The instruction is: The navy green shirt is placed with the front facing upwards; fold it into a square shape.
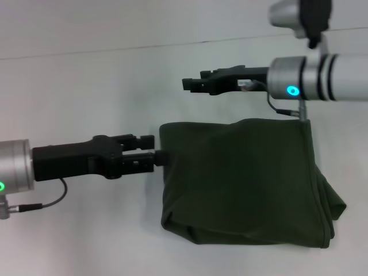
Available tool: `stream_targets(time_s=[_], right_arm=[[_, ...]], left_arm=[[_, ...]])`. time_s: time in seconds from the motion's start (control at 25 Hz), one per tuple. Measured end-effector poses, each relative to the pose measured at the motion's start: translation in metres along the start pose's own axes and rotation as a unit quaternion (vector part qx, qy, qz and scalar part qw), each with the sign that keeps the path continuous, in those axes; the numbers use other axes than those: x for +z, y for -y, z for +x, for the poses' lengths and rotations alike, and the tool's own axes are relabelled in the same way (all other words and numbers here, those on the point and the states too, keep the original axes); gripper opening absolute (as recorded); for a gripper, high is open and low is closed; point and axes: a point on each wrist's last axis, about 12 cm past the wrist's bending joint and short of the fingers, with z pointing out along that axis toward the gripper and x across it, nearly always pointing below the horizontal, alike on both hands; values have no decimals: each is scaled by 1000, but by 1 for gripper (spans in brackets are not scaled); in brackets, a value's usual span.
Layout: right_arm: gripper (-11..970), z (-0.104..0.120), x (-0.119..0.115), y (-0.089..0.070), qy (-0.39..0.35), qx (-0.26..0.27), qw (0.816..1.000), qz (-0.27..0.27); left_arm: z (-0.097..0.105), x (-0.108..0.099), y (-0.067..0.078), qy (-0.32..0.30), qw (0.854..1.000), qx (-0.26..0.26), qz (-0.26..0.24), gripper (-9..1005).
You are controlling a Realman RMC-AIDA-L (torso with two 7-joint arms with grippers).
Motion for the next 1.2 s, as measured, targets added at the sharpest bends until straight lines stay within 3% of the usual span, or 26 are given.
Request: stream_targets(time_s=[0.2, 0.44, 0.64, 0.88, 1.2], right_arm=[[630, 26, -30, 8, 51, 12, 998, -29], [705, 53, -69, 14, 98, 14, 993, -60], [796, 76, -104, 7, 125, -22, 987, -102], [895, 102, -142, 4, 112, -45, 984, -128], [924, 116, -149, -8, 36, -67, 978, -193]], left_arm=[[9, -14, -1, 40, 999, -2, -14, 754], [21, -36, 1, 99, 995, -7, -25, 764], [37, -52, 9, 132, 991, 9, -17, 870], [57, -57, 21, 123, 992, 35, -1, 889], [69, -56, 29, 78, 996, 40, 30, 885]])
